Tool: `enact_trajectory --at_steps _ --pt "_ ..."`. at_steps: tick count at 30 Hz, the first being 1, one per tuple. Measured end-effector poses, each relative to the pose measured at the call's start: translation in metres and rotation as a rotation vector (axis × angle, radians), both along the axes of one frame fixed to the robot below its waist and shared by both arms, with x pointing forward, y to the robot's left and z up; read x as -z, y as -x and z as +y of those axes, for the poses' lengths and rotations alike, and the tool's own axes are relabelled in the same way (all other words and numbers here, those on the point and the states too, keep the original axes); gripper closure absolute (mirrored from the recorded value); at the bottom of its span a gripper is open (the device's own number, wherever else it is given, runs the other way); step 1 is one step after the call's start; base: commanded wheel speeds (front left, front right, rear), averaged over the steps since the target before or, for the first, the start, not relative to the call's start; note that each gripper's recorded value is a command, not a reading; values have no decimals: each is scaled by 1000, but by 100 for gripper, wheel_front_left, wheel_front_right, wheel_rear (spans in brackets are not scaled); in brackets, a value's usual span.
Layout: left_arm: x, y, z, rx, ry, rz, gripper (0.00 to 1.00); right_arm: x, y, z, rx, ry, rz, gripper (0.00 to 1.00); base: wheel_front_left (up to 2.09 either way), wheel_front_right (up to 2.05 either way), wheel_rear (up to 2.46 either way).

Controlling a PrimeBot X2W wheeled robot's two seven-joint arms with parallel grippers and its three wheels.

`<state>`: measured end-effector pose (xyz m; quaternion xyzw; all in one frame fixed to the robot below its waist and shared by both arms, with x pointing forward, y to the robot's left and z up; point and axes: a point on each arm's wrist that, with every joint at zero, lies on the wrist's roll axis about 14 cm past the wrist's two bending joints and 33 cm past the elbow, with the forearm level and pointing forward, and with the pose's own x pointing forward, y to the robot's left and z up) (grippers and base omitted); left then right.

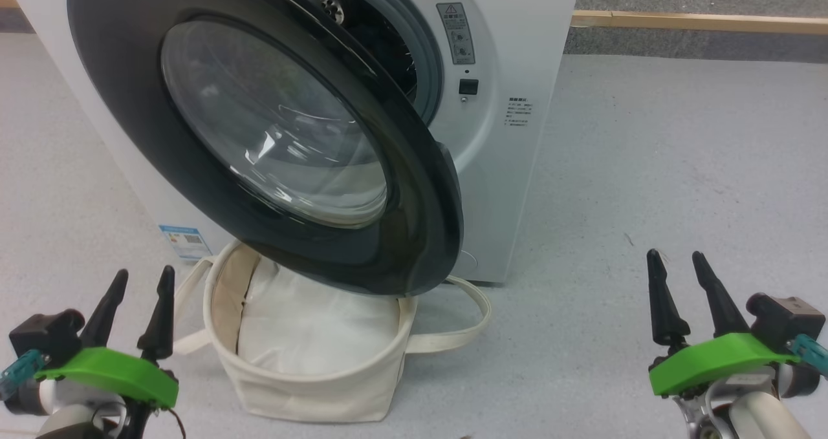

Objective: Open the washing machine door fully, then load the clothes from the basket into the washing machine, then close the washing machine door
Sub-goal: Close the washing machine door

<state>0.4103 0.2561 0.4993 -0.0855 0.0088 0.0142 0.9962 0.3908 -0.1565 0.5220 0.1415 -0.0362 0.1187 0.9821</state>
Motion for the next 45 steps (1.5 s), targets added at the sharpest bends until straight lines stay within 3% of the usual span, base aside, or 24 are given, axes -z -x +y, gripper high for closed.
enact_trajectory --at_steps 19,20,21,22,29,38,45 --pt "-11 1 8 -29 7 -36 0 3 2 2 -5 0 8 0 0 0 0" --pt "-12 2 10 -32 8 -38 0 3 2 2 -7 1 7 8 0 0 0" --pt "-13 2 11 -37 9 -42 0 2 2 3 -10 2 5 98 0 0 0" --pt "-15 3 14 -46 11 -48 0 1 1 4 -13 3 1 100 0 0 0" --pt "-22 15 33 -97 12 -71 0 -16 -6 19 -72 37 -54 100 0 0 0" --pt "-19 39 61 -178 12 -62 0 -17 14 152 -496 94 -76 100 0 0 0" --pt "-16 50 68 -206 21 -55 0 -10 8 203 -659 145 -54 100 0 0 0"
